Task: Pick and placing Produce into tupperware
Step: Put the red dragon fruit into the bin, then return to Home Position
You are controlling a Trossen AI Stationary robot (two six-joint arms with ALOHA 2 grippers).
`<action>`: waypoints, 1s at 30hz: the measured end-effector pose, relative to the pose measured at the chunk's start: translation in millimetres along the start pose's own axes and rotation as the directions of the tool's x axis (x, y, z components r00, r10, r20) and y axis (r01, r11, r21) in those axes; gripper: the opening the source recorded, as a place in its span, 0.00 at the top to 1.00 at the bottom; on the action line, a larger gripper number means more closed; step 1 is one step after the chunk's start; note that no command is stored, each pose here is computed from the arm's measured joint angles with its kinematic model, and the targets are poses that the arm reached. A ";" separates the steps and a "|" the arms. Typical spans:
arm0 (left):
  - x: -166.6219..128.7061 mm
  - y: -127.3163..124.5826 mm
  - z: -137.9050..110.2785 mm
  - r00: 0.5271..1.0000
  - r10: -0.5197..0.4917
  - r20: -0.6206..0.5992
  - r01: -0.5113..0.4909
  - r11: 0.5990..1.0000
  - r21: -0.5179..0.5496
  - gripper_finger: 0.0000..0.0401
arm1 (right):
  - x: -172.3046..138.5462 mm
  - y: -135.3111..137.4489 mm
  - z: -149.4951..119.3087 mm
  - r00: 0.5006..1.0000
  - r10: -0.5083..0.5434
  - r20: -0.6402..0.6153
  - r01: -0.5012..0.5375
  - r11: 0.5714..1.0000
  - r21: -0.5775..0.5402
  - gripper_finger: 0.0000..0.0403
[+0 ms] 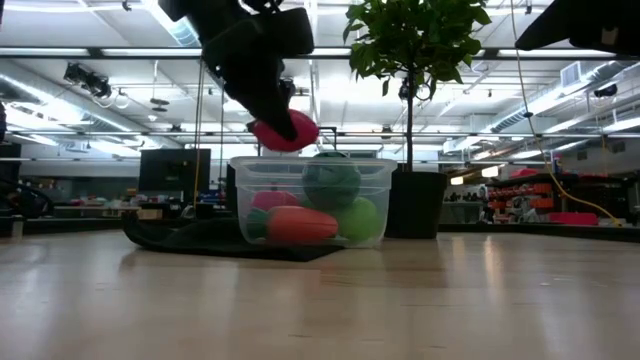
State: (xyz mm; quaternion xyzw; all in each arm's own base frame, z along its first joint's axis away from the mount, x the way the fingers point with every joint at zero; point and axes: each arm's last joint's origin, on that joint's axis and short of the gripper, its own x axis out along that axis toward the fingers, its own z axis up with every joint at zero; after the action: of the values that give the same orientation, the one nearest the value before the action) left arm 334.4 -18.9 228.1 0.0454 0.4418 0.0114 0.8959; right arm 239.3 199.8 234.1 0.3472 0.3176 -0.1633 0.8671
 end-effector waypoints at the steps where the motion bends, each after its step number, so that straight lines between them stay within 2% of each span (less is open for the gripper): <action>1: 0.2 1.7 -1.0 1.000 0.003 -0.011 -0.003 1.000 0.007 0.37 | 0.0 -0.1 0.3 1.000 -0.002 0.009 0.002 1.000 0.000 0.40; 8: 0.7 9.8 -7.6 0.997 0.015 -0.078 -0.010 0.998 0.060 0.32 | 0.0 -0.2 1.1 0.999 -0.008 0.037 0.009 0.999 -0.031 0.40; 18: 1.1 15.2 -7.1 0.997 0.023 -0.070 -0.019 0.999 0.048 0.30 | -0.1 -1.5 1.9 0.997 -0.025 0.072 0.028 0.999 -0.041 0.40; 21: -0.8 14.0 -6.3 0.998 -0.021 -0.059 0.023 0.999 0.038 0.30 | -0.2 -2.5 2.3 0.995 -0.037 0.094 0.040 0.999 -0.029 0.40; 24: -11.8 14.0 -2.8 0.999 -0.050 -0.016 0.050 0.998 0.025 0.30 | -1.2 -4.2 2.5 0.988 -0.060 0.145 0.055 0.998 0.035 0.42; 27: -32.9 16.6 5.1 0.995 -0.045 0.085 0.043 0.999 0.021 0.30 | -4.0 -3.9 0.7 0.976 -0.065 0.208 0.054 0.997 0.060 0.44; 30: -63.1 23.2 14.7 0.972 -0.024 0.233 0.022 1.000 0.011 0.30 | -5.8 -5.0 -1.1 0.971 -0.076 0.225 0.058 0.995 0.084 0.47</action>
State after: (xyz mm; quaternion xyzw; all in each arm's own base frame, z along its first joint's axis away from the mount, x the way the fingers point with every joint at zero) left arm 308.0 -0.7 289.0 0.0449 0.3340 -0.0064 0.9415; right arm 232.0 197.5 234.9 0.3482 0.2211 -0.2432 0.8779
